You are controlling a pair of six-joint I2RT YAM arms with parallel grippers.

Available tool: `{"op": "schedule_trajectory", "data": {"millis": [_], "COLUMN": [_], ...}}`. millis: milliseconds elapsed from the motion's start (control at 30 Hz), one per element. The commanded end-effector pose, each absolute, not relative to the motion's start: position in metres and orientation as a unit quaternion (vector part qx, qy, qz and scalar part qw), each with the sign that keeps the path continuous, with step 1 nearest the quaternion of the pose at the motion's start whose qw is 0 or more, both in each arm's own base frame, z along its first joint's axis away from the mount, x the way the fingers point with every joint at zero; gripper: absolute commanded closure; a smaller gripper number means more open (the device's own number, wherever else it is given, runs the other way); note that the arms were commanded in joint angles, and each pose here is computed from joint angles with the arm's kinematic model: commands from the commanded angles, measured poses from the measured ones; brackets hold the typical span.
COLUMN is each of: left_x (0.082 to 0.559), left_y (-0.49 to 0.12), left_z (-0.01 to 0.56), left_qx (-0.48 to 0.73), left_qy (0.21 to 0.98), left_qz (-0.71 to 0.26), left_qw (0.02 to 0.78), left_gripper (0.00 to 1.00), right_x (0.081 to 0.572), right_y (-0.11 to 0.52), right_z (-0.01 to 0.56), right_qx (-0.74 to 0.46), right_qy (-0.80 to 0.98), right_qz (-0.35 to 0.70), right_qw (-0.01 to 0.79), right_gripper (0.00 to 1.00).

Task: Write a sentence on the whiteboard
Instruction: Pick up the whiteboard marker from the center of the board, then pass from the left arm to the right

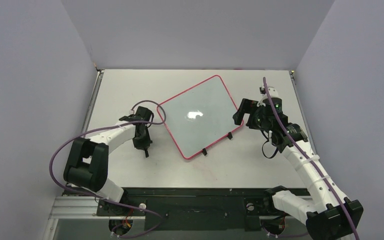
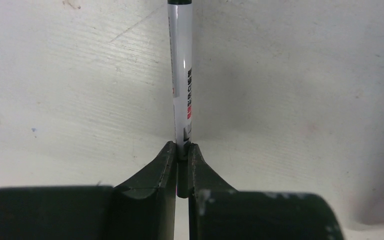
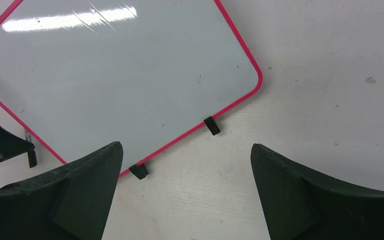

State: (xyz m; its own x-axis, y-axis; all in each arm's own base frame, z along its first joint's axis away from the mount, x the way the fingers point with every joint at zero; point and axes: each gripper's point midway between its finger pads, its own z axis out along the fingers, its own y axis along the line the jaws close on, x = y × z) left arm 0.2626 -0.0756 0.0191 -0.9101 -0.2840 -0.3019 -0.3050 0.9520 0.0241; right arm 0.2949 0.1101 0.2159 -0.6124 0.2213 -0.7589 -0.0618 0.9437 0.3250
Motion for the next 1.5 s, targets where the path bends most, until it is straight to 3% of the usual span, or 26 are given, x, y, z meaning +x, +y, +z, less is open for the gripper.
{"op": "schedule_trajectory", "data": {"millis": [0,333,667,1000,1267,1467], "left_x": [0.273,0.273,0.251,0.204,0.185,0.189], "left_y": [-0.077,-0.08,-0.145,-0.237,-0.293,-0.308], "left_z": [0.062,0.155,0.257,0.3,0.297,0.295], "left_qx": [-0.142,-0.092,0.079,0.258,0.346,0.361], "left_qy": [0.968,0.947,0.877,0.79,0.762,0.756], "left_qz": [0.013,-0.041,-0.232,-0.421,-0.441,-0.439], "left_qw": [0.205,0.306,0.413,0.363,0.323,0.324], "left_gripper": [1.0,1.0,1.0,1.0,1.0,1.0], "right_x": [0.299,0.297,0.275,0.244,0.241,0.234], "right_y": [0.119,0.148,0.213,0.269,0.294,0.296], "right_z": [0.239,0.266,0.309,0.346,0.338,0.321], "right_qx": [0.028,-0.012,-0.093,-0.168,-0.162,-0.165], "right_qy": [0.871,0.854,0.804,0.748,0.751,0.763], "right_qz": [0.176,0.235,0.4,0.501,0.519,0.518], "right_qw": [0.458,0.463,0.43,0.4,0.374,0.35], "right_gripper": [0.05,0.05,0.05,0.06,0.18,0.39]}}
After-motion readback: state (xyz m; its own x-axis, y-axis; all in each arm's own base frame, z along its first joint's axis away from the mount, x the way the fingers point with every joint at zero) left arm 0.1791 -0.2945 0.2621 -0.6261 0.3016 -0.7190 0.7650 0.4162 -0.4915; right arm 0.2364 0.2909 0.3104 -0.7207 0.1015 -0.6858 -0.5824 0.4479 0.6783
